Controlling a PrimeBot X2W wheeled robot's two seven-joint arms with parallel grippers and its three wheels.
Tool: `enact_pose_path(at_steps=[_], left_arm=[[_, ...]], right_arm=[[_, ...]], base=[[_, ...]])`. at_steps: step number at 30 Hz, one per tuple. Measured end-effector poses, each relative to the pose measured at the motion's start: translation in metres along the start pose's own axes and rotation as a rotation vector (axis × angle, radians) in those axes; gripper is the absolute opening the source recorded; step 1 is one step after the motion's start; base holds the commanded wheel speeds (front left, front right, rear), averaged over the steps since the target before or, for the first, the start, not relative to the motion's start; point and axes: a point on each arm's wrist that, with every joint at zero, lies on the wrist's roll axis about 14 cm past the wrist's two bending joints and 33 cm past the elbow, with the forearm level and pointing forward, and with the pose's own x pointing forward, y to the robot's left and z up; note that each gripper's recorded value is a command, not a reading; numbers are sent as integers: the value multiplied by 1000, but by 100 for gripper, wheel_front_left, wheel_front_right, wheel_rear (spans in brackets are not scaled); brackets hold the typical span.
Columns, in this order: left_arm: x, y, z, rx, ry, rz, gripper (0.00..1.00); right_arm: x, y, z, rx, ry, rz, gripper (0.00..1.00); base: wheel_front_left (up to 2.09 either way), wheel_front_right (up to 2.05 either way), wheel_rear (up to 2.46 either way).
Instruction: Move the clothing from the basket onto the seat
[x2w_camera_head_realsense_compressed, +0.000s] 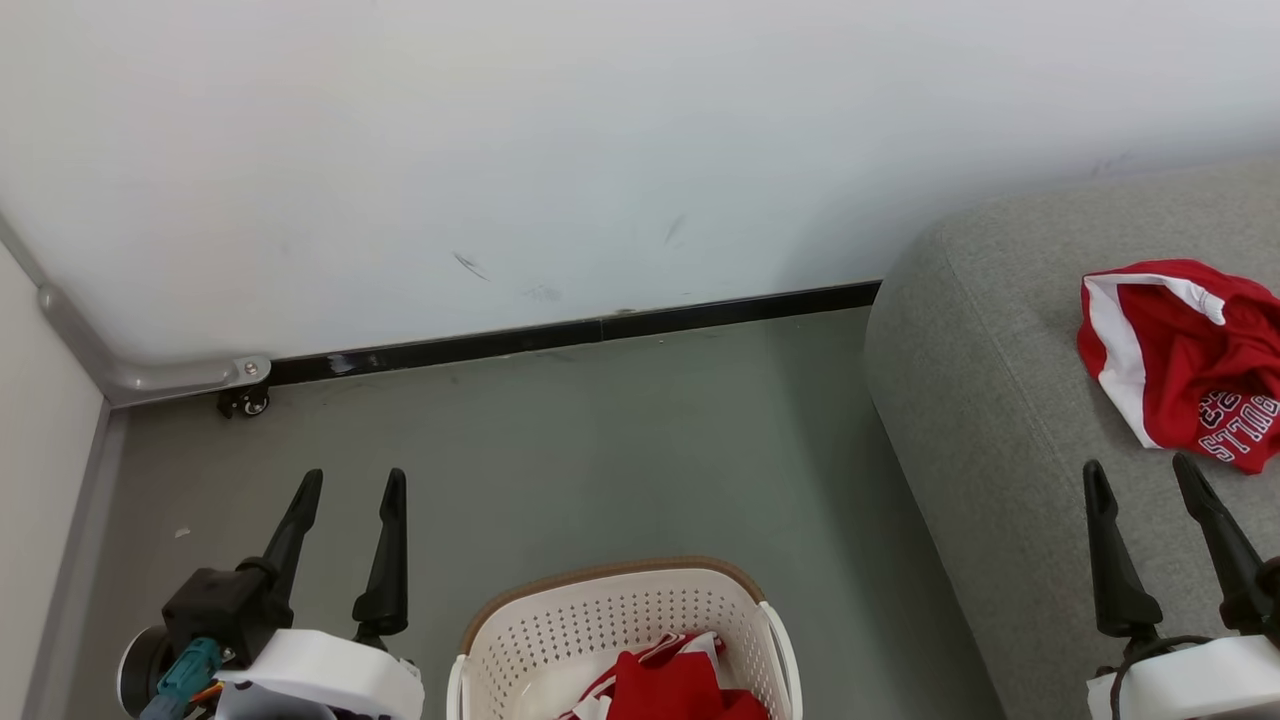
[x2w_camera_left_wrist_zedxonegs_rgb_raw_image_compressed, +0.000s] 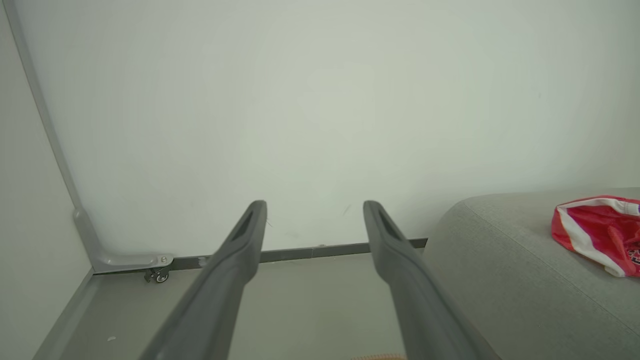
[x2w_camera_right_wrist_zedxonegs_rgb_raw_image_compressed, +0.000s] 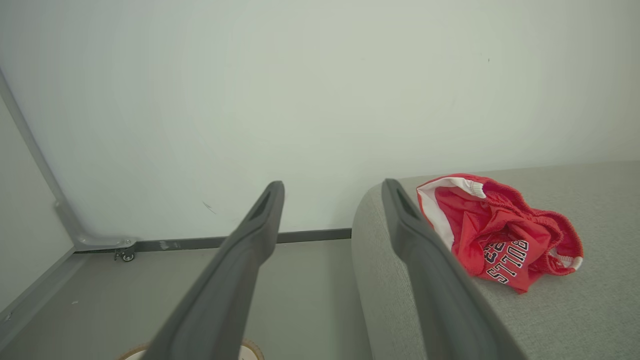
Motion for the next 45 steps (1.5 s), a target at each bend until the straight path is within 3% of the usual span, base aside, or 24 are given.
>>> enact_pose_path(at_steps=[21,45], left_arm=[[1,5,2,-5,-10,21,100],[13,-32,-36,-16,115,-149,100]], right_arm=[[2,2,-1,-1,5,6,100],[1,-15,-3,-16,18,-49,100]], base=[[0,0,0],[0,0,0]])
